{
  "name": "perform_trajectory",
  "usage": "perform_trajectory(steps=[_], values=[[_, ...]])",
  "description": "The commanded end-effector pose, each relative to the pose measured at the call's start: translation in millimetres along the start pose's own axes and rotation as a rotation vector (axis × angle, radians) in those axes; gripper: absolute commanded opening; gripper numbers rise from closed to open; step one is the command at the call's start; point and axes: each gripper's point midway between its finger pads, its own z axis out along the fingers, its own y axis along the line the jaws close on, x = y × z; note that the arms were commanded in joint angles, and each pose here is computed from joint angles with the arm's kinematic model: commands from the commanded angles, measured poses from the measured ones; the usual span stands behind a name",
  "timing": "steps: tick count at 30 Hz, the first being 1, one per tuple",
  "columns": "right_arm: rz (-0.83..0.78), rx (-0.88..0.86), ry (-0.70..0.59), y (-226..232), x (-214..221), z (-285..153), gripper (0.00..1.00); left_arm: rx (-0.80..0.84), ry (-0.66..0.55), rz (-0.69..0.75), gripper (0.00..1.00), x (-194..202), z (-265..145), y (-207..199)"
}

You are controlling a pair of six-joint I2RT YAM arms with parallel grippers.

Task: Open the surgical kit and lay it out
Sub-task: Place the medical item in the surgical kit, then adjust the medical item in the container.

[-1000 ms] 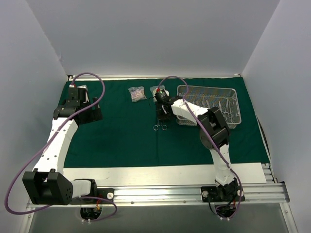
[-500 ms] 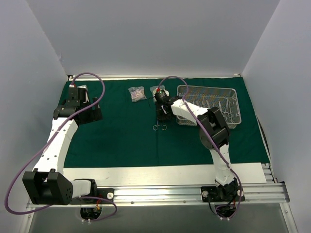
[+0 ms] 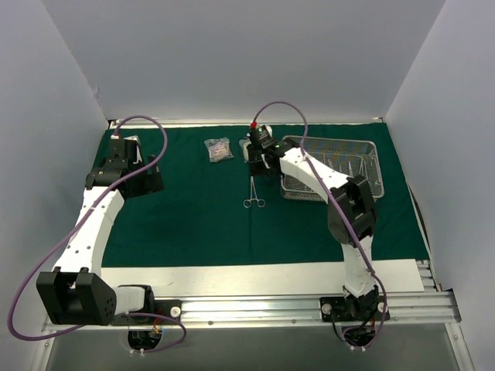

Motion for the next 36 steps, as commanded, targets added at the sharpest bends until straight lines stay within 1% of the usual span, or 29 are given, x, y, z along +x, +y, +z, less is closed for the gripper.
perform_trajectory(steps=[1,3,4,5,7,8,9,11,12,15,16,19,20,22,26,29,31,36], values=[[-0.004,-0.048,-0.139,0.5,-52.4,-62.2,0.21,0.026,-0.045,-0.022,0.94,-12.9,0.8,-6.1],[0.021,-0.018,-0.156,-23.7,-62.9,-66.8,0.21,0.026,-0.043,-0.021,0.94,-12.7,1.3,-6.1],[0.009,-0.017,-0.183,-32.8,-71.3,-73.4,0.22,0.026,-0.043,-0.021,0.94,-12.5,1.6,-6.1],[0.034,0.000,-0.181,-56.8,-73.2,-70.7,0.21,0.025,-0.042,-0.021,0.94,-11.8,2.2,-6.0],[0.063,0.008,-0.189,-82.5,-78.0,-72.3,0.21,0.025,-0.039,-0.021,0.94,-9.6,4.0,-5.7],[0.070,0.014,-0.183,-96.4,-77.8,-70.8,0.21,0.024,-0.036,-0.019,0.94,-8.1,5.3,-5.4],[0.107,0.057,-0.177,-126.8,-76.9,-68.5,0.21,0.024,-0.039,-0.020,0.94,-8.4,5.7,-5.0],[0.131,0.106,-0.172,-154.4,-75.2,-67.1,0.21,0.020,-0.029,-0.016,0.94,-3.0,8.7,-4.1],[0.149,0.153,-0.166,-179.6,-73.4,-65.7,0.21,0.021,-0.037,-0.019,0.94,-3.4,9.2,-4.1],[0.175,0.203,-0.134,-214.3,-65.2,-59.5,0.20,0.031,-0.030,-0.024,0.94,2.6,13.3,-5.0],[0.215,0.227,-0.121,-237.1,-60.9,-55.8,0.18,0.039,-0.030,-0.024,0.94,3.9,14.3,-6.8],[0.274,0.266,-0.114,-277.0,-54.2,-52.1,0.17,0.047,-0.029,-0.035,0.94,9.7,20.4,-8.0],[0.272,0.271,-0.106,-279.6,-51.8,-49.3,0.17,0.050,-0.028,-0.035,0.94,11.7,21.7,-8.5],[0.296,0.304,-0.086,-306.5,-43.3,-47.4,0.17,0.056,-0.023,-0.040,0.94,17.5,26.1,-9.5],[0.301,0.356,-0.028,-331.1,-21.7,-39.1,0.16,0.074,-0.010,-0.043,0.94,26.8,31.6,-13.3],[0.333,0.371,-0.003,-342.9,-9.3,-35.4,0.15,0.077,0.000,-0.036,0.94,32.4,31.9,-14.5],[0.348,0.410,0.003,-353.1,-4.7,-36.5,0.15,0.079,0.005,-0.033,0.94,34.2,31.4,-15.5],[0.397,0.434,0.012,-366.8,2.6,-27.4,0.14,0.083,0.011,-0.021,0.94,35.8,30.1,-18.2]])
